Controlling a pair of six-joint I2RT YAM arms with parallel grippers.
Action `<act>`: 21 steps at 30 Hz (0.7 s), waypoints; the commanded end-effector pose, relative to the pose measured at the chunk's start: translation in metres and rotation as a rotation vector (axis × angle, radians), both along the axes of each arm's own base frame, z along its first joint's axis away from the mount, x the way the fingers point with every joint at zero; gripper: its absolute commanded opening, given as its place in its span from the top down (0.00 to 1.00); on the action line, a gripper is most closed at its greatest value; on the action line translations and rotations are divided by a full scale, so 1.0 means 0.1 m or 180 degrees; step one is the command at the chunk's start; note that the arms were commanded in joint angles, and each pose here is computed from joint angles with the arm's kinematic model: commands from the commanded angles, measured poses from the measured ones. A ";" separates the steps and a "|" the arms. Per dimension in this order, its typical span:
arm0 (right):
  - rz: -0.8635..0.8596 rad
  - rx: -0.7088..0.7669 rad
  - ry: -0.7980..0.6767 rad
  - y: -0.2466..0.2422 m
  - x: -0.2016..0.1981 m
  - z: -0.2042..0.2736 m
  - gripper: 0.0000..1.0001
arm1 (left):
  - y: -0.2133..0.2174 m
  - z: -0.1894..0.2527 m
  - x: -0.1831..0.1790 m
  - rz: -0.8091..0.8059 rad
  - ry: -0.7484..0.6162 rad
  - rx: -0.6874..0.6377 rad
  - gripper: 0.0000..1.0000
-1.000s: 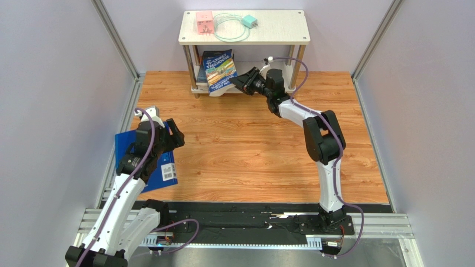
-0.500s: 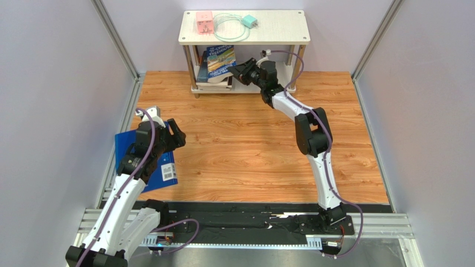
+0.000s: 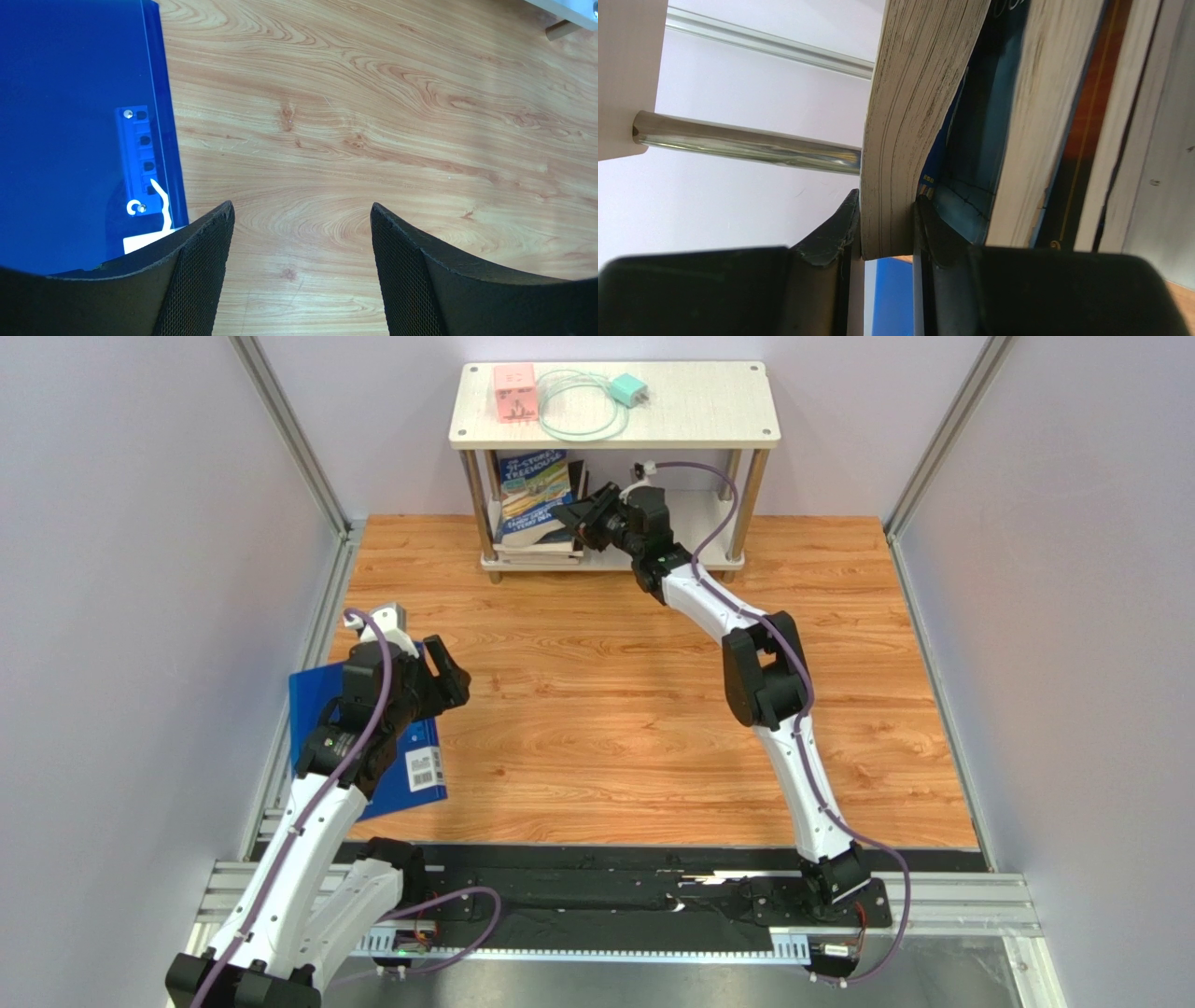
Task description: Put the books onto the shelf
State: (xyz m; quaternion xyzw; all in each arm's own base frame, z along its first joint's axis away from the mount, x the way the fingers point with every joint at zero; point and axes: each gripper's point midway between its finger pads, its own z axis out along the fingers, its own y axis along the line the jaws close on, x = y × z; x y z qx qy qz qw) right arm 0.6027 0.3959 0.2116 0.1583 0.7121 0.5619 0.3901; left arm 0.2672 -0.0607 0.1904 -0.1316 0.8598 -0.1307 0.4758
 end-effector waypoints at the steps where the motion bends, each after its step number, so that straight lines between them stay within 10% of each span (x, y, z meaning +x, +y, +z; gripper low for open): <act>1: -0.0081 0.0200 -0.0505 0.05 0.04 0.55 0.94 | -0.04 0.09 0.04 -0.0073 -0.0153 -0.0022 0.24; 8: -0.0056 0.0168 -0.0464 0.10 0.06 0.46 0.85 | -0.04 0.09 0.04 -0.0087 -0.0158 -0.0019 0.24; 21: -0.0296 0.0205 -0.0455 -0.09 0.09 0.50 0.98 | -0.05 0.07 0.04 -0.0104 -0.0152 -0.0028 0.24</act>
